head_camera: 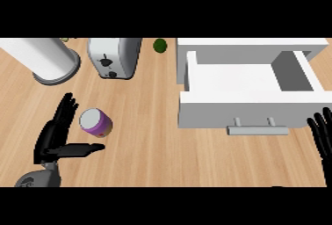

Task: Pick up the can, place it into the drawer and close the drawer

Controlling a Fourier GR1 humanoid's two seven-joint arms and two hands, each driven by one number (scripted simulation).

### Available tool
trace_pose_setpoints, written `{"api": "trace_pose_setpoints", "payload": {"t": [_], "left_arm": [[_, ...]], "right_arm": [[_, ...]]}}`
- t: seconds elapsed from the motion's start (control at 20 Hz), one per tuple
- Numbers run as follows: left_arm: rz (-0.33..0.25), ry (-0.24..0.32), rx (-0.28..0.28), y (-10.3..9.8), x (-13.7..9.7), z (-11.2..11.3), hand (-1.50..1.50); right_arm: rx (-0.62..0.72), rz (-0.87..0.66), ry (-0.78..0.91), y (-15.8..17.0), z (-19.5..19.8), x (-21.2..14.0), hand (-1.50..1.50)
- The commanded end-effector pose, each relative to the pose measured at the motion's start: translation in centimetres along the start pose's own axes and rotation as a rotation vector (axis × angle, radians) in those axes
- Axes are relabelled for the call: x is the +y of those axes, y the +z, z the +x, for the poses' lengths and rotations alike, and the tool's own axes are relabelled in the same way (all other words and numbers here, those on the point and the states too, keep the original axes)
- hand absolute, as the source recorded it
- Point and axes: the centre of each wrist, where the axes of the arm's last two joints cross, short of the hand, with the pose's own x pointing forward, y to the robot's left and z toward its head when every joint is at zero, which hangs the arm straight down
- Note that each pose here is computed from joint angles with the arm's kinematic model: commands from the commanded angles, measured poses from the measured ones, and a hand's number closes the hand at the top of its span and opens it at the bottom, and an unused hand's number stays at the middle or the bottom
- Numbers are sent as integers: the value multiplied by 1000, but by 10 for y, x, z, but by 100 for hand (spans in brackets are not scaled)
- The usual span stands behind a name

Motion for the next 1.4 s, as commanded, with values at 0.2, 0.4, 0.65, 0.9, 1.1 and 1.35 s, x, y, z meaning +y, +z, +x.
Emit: {"api": "trace_pose_setpoints", "payload": {"t": [0.2,0.4,0.65,0.9,1.1,1.35], "left_arm": [[-4,-4,32,-3,9,-32,-150],[6,3,39,6,16,-40,-150],[20,7,65,-2,24,-60,-150],[27,36,93,13,20,-65,-150],[10,19,64,-5,0,-74,-150],[7,31,70,-16,20,-62,-150]], "right_arm": [[-12,-4,-10,9,2,-6,-150],[-25,-11,7,16,8,18,-150],[-10,-3,1,-2,4,-2,-150],[-23,-37,-4,1,5,-5,-150],[-6,-4,11,5,18,-10,-150],[-15,-12,3,6,-1,0,-150]]}}
